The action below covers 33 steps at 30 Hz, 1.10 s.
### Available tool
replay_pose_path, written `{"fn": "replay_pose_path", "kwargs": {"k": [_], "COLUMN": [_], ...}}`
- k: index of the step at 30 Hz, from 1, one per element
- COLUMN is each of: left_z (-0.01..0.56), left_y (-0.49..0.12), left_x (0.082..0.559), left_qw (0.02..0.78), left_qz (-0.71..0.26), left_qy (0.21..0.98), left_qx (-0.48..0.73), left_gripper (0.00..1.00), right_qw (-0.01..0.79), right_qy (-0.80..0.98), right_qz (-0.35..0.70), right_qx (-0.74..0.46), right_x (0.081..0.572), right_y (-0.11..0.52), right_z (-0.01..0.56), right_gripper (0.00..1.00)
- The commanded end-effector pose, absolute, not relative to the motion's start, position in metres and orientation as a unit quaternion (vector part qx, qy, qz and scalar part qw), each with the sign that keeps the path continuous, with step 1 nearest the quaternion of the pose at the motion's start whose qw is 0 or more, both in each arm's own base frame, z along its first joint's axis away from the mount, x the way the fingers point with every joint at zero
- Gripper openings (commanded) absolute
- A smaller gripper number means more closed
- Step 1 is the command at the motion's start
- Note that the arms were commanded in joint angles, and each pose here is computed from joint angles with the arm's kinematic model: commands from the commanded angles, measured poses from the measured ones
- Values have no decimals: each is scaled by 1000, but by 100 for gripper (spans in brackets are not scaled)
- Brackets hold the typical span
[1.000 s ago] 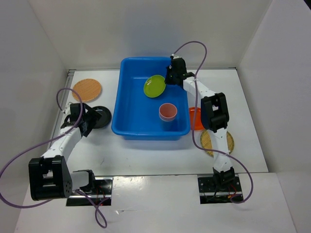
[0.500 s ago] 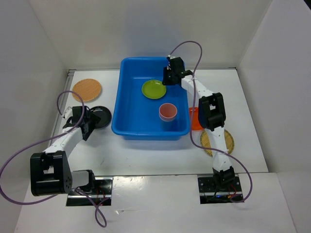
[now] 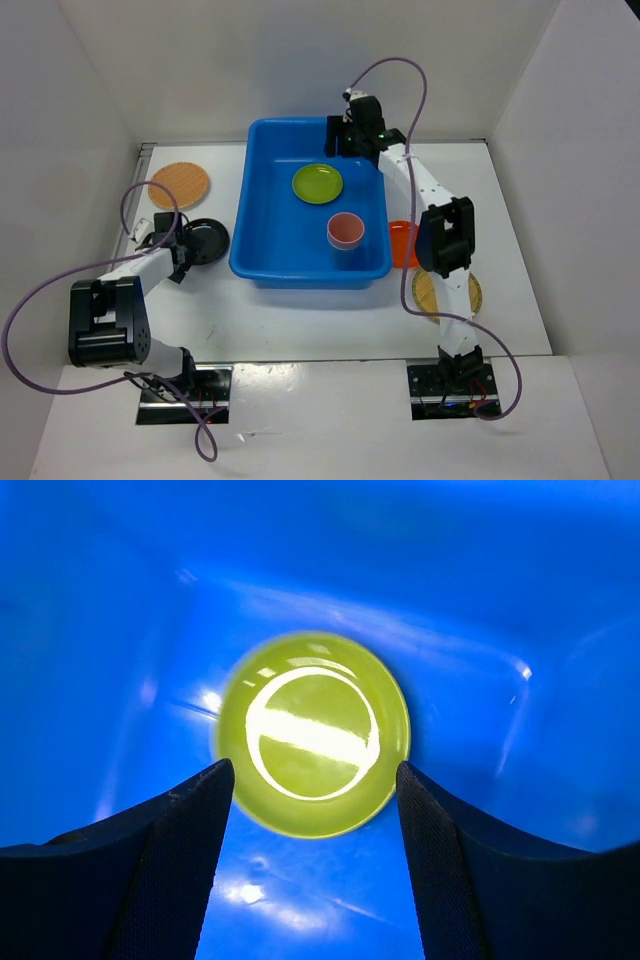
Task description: Place the mixed dishes into the plastic bin
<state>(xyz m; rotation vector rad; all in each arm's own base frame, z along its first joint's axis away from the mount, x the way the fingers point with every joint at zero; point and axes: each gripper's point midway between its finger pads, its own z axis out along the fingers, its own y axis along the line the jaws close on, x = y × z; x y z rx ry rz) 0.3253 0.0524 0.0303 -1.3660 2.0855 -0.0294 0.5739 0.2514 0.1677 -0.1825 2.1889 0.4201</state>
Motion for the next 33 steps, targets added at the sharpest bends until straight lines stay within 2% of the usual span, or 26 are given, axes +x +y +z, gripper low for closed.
{"fn": "replay_pose_path", "kwargs": {"k": [1,6,10,11,13,14,15,19,21,26,31,33], "left_z": [37,30,30,30,26,25,25,29,47,147,275,300], "left_y": [59,60,60,60,59,59,59,56,56,62,74,72], "left_x": [335,333,334,334,331,331,331,333,338,359,361,362], "left_qw": [333,322,318,318,310,306,305,298,318,432,566,587], "left_qz": [-10,-8,-8,-8,-4,-2,-2,-8,-21,-57,-77,-84], "left_qy": [783,785,784,784,787,789,789,792,788,754,695,690], "left_qx": [-526,-529,-533,-533,-534,-534,-534,-532,-526,-492,-437,-414], "left_gripper": [84,62,43,32,19,6,0,0,0,0,0,0], "right_qw": [540,595,623,630,618,626,626,632,635,635,645,646], "right_qy": [815,774,750,745,755,747,747,746,746,740,702,694], "right_qz": [201,213,219,218,218,226,226,205,186,135,120,119], "right_qx": [-61,-37,-17,-14,-9,-3,-3,44,75,176,276,297], "right_x": [559,534,505,502,495,486,482,465,456,442,410,404], "right_y": [248,236,219,216,214,211,209,186,169,121,57,43], "right_z": [300,353,384,388,376,386,384,364,359,342,325,323], "right_gripper": [71,71,76,76,76,77,77,82,88,96,98,98]}}
